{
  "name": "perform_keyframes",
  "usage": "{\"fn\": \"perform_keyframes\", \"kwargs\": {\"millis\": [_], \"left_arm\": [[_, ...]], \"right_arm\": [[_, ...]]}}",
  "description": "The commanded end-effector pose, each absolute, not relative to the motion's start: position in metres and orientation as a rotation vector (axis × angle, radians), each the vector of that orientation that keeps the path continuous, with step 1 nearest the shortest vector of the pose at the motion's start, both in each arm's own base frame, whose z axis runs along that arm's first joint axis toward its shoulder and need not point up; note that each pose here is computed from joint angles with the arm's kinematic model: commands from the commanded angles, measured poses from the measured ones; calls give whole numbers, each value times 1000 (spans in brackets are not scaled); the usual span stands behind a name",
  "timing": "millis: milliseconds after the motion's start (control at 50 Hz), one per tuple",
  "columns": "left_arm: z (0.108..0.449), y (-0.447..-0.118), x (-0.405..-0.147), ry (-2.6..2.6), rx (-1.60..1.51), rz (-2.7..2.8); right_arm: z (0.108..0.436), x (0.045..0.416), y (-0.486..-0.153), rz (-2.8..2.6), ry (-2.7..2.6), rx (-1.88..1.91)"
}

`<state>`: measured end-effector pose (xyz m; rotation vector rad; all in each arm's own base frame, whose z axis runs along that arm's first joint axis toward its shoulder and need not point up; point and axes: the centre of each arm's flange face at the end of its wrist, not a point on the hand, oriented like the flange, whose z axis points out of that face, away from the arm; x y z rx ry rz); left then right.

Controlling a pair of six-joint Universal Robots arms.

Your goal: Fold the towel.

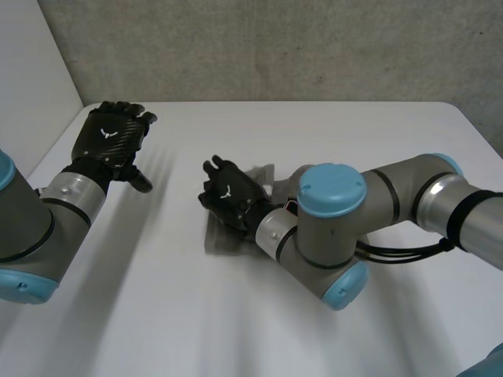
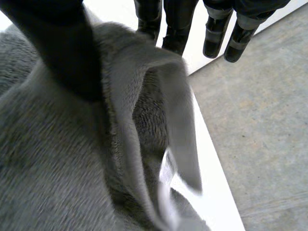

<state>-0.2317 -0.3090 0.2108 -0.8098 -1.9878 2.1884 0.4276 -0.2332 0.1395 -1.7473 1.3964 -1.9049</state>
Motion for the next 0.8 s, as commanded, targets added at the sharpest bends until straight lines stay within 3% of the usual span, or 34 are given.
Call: {"fn": "perform_keyframes", "kwargs": {"millis": [20,160,260,320,460,560,800], "left_arm": [[208,-311,-235,-1985,-814,2181],[208,-310,-245,-1953,-829,2174],[210,-301,-269,-1900,-810,2144],[210,-297,-279,-1880,-787,2119],[203,-286,-305,-1840,-753,2013],[188,-276,-319,-1849,-766,1938],[164,-268,-323,-1936,-771,1896]], "right_arm": [[143,428,-228,-1889,1439,-1697],[182,420,-230,-1827,1531,-1378],[226,382,-259,-1846,1630,-1110],[234,359,-273,-1879,1690,-1069],[220,320,-284,-1819,1875,-1031],[188,288,-280,-1640,2081,-1022],[154,252,-272,-1597,2213,-974]]}}
